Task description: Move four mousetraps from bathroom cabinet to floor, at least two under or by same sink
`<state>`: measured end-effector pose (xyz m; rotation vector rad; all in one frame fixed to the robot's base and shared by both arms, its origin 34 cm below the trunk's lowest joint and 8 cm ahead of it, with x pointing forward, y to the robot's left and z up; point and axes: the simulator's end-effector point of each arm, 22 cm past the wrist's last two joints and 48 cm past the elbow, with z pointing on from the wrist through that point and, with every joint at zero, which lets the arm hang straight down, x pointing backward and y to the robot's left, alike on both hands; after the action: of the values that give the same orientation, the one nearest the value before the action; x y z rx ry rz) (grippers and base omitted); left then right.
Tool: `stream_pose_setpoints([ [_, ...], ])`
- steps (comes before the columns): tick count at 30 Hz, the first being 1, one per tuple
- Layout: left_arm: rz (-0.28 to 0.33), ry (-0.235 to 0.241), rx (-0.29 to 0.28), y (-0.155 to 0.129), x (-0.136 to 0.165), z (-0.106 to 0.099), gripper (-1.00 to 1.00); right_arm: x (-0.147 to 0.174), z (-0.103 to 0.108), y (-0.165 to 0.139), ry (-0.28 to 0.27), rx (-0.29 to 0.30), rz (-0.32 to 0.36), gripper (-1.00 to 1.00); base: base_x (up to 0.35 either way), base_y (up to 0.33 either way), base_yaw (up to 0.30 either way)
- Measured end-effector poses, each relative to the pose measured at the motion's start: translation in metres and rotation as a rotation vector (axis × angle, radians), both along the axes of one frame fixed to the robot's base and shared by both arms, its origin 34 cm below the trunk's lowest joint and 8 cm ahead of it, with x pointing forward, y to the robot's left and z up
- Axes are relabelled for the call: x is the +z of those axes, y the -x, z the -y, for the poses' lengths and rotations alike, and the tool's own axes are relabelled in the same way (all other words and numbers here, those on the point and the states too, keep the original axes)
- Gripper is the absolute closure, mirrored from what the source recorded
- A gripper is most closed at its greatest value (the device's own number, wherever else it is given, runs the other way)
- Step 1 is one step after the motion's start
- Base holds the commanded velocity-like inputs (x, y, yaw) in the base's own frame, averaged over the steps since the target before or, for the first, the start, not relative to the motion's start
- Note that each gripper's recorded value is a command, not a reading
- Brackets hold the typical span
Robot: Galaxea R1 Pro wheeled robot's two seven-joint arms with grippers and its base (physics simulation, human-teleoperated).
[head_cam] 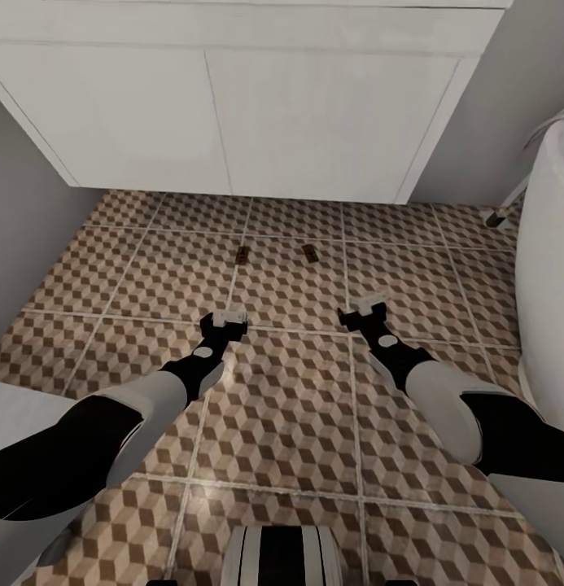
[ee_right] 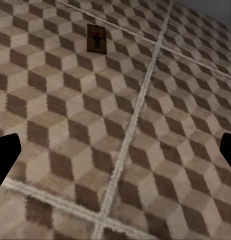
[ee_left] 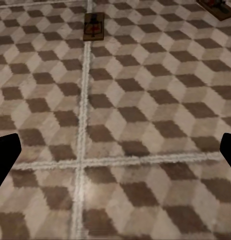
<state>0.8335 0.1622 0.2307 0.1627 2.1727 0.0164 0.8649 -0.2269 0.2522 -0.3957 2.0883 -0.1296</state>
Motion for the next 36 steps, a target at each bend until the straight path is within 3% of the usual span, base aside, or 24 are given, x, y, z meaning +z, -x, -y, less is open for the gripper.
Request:
stream_pose_setpoints([
  [10, -0.004, -0.003, 0.002, 0.016, 0.009, -0.002, -1.0, 0.008, 0.008, 0.022, -0.005, 0.002, 0.028, -1.0, 0.0, 0.0, 0.0],
  [22, 0.065, 0.006, 0.006, 0.03, 0.03, -0.005, -1.0, 0.024, 0.02, 0.037, 0.003, -0.003, 0.045, -1.0, 0.0, 0.0, 0.0],
  [36, 0.096, 0.007, 0.01, 0.046, 0.05, -0.01, -1.0, 0.049, 0.023, 0.051, -0.005, 0.004, 0.1, -1.0, 0.0, 0.0, 0.0],
])
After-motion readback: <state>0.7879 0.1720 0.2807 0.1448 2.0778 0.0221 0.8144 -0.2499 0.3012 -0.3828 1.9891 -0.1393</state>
